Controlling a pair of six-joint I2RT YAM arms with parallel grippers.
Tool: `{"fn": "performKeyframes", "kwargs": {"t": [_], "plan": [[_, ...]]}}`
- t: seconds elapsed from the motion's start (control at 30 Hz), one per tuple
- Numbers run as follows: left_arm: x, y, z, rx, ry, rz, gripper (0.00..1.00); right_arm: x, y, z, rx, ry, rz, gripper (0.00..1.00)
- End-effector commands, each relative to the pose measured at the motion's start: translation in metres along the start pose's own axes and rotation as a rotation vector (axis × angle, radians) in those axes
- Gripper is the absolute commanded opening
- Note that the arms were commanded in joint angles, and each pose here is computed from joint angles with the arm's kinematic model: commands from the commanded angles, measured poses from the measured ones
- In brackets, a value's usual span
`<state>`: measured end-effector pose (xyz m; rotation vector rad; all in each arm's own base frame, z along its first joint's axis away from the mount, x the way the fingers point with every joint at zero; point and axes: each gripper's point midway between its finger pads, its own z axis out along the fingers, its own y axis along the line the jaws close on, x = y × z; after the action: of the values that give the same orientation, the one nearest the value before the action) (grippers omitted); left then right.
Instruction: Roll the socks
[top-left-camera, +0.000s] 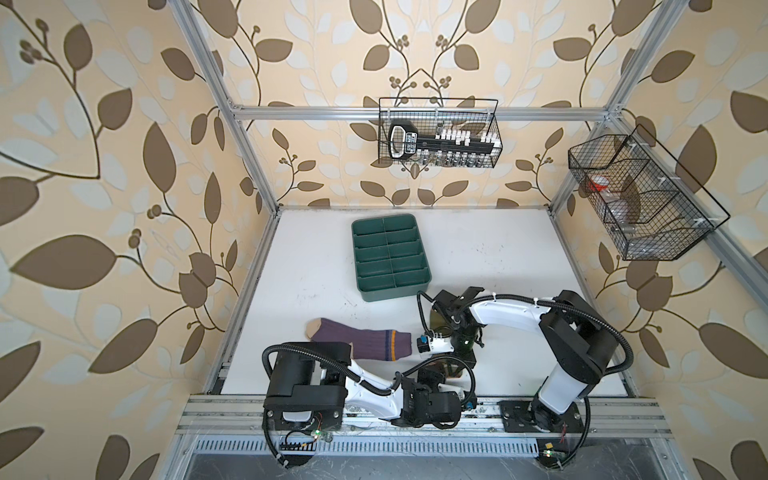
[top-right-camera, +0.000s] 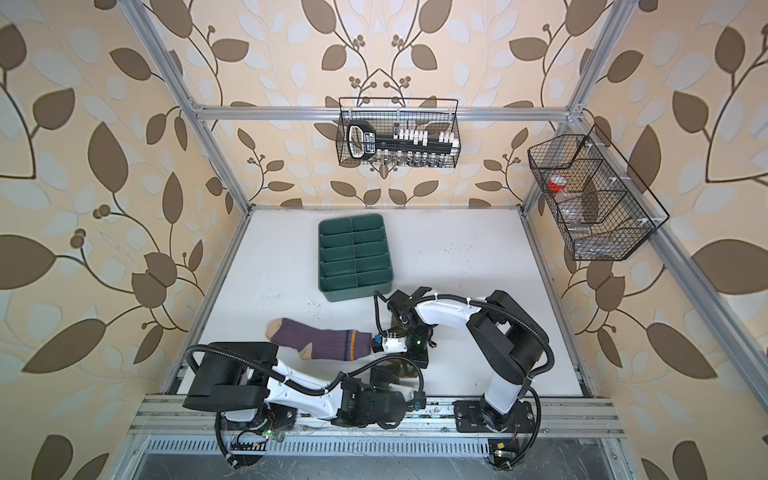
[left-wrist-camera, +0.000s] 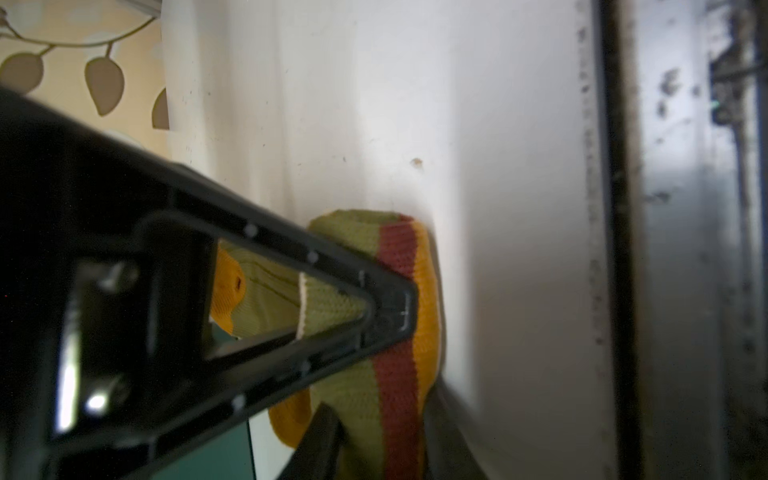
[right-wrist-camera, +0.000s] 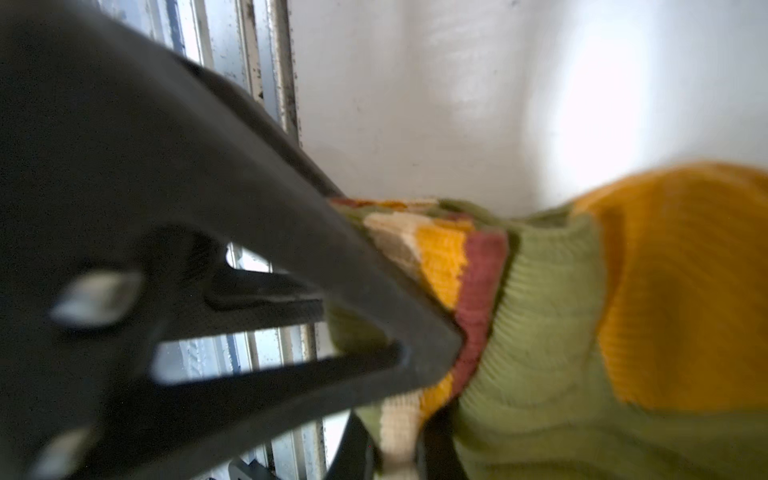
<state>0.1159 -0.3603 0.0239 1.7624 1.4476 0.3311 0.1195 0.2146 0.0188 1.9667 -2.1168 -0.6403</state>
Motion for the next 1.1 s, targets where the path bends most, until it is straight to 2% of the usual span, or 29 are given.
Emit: {"fn": "performKeyframes", "kwargs": {"t": [0.0, 0.07, 0.1, 0.2, 0.23, 0.33, 0.37, 0.47, 0.5, 0.6, 0.63, 0.7, 0.83, 0.93, 1.0, 1.07], "plan": [[0.007, -0.009, 0.011, 0.041, 0.030, -0.042, 0.13, 0.004, -0.003, 0.006, 0.022, 0.013, -0.019, 0.00], [0.009, -0.013, 0.012, 0.070, 0.033, -0.041, 0.00, 0.005, -0.005, 0.005, 0.040, 0.010, -0.020, 0.00], [0.009, -0.016, 0.012, 0.094, 0.033, -0.040, 0.00, 0.005, -0.006, 0.004, 0.056, 0.007, -0.024, 0.00], [0.009, -0.021, 0.008, 0.150, 0.026, -0.051, 0.00, 0.004, -0.012, -0.001, 0.113, -0.002, -0.027, 0.18], [0.009, -0.022, 0.007, 0.158, 0.024, -0.056, 0.00, 0.005, -0.013, -0.002, 0.120, -0.002, -0.029, 0.20], [0.009, -0.026, 0.002, 0.224, 0.004, -0.080, 0.00, 0.009, -0.021, -0.009, 0.209, 0.003, -0.044, 0.36], [0.008, -0.030, -0.005, 0.309, -0.023, -0.128, 0.00, 0.017, -0.025, -0.014, 0.274, 0.020, -0.058, 0.42], [0.011, -0.029, -0.009, 0.381, -0.030, -0.174, 0.00, 0.022, -0.029, -0.028, 0.380, 0.003, -0.087, 0.45], [0.012, -0.027, -0.009, 0.387, -0.028, -0.186, 0.00, 0.021, -0.031, -0.034, 0.417, -0.014, -0.094, 0.76], [0.018, -0.025, -0.009, 0.426, -0.023, -0.206, 0.00, 0.015, -0.034, -0.064, 0.547, -0.105, -0.112, 0.81], [0.018, -0.024, -0.009, 0.441, -0.026, -0.217, 0.00, 0.015, -0.035, -0.073, 0.588, -0.124, -0.113, 1.00], [0.019, -0.023, -0.008, 0.471, -0.018, -0.233, 0.00, 0.020, -0.038, -0.094, 0.680, -0.151, -0.110, 1.00], [0.015, -0.021, -0.011, 0.576, -0.018, -0.278, 0.00, 0.036, -0.054, -0.158, 0.990, -0.246, -0.024, 1.00], [0.015, -0.018, -0.011, 0.668, -0.004, -0.338, 0.00, 0.061, -0.061, -0.223, 1.280, -0.334, 0.113, 1.00], [0.015, -0.017, -0.011, 0.733, 0.006, -0.374, 0.00, 0.082, -0.057, -0.266, 1.457, -0.421, 0.247, 1.00], [0.016, -0.021, -0.012, 0.830, 0.027, -0.409, 0.00, 0.098, -0.045, -0.299, 1.571, -0.538, 0.355, 1.00]]}}
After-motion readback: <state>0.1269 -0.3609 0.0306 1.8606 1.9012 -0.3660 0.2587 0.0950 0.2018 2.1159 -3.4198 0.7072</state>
